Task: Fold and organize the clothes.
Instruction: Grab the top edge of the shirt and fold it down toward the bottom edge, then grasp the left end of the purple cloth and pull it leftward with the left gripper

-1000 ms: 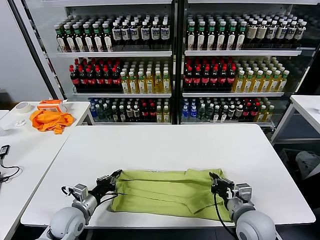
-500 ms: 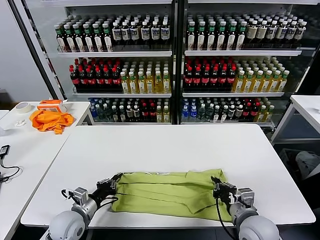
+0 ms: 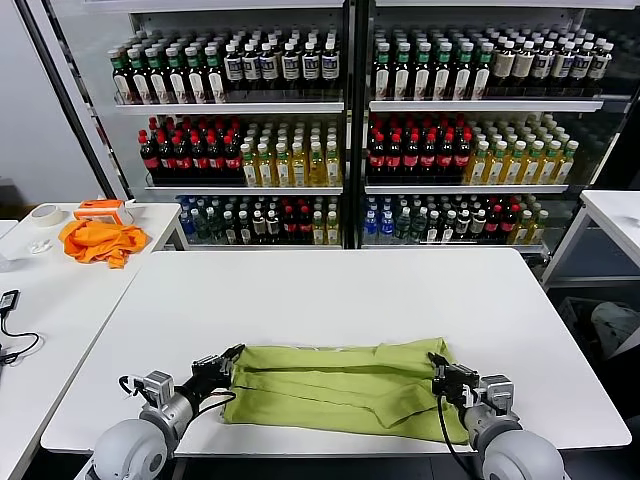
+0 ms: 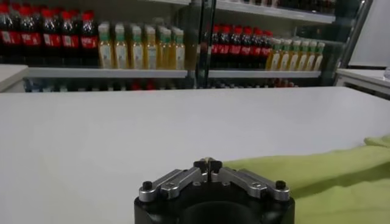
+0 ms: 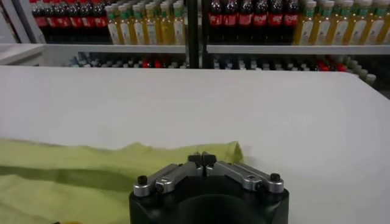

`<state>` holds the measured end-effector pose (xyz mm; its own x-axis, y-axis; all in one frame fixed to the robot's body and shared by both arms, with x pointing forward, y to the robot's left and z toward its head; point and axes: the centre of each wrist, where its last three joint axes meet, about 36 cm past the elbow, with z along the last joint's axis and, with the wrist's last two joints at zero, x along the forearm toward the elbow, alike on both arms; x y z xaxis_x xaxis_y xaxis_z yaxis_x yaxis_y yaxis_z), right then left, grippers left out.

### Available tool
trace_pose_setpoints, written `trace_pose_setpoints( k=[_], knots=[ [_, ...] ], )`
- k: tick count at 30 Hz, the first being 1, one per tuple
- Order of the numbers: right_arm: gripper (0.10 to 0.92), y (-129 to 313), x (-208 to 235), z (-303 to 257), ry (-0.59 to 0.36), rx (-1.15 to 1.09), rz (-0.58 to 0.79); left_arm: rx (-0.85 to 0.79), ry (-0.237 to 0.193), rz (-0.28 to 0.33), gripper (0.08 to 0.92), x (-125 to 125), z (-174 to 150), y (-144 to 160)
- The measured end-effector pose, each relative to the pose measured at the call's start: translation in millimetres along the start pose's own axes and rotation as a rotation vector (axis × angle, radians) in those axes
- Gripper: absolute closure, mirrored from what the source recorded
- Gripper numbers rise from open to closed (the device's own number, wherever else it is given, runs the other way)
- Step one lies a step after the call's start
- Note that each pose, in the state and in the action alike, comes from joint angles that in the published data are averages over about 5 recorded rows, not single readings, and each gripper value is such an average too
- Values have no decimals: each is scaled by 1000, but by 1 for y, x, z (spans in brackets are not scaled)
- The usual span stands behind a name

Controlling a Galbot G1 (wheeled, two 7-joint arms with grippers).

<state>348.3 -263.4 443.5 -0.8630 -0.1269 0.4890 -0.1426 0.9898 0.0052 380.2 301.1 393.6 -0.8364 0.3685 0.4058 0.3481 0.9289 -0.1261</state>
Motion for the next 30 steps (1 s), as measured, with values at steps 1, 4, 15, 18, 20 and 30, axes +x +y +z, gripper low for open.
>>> trace_pose_setpoints(
  k=[1,4,15,18,20,30],
  knots=[
    [918,0,0,1,2,1,0,1,7,2,916,1,-1,-2],
    [918,1,-1,4,8,4,-1,-1,31,9,916,4,-3,-6],
    [810,3,7,15,22,43,-6,-14,88,-16,895,3,0,-8],
    [723,4,12,16,12,56,0,-15,81,-28,826,3,-1,-8],
    [671,4,16,16,1,63,6,-12,70,-35,766,4,-2,-9],
    [385,2,37,12,-36,78,34,19,15,-96,480,10,-2,-28]
  ],
)
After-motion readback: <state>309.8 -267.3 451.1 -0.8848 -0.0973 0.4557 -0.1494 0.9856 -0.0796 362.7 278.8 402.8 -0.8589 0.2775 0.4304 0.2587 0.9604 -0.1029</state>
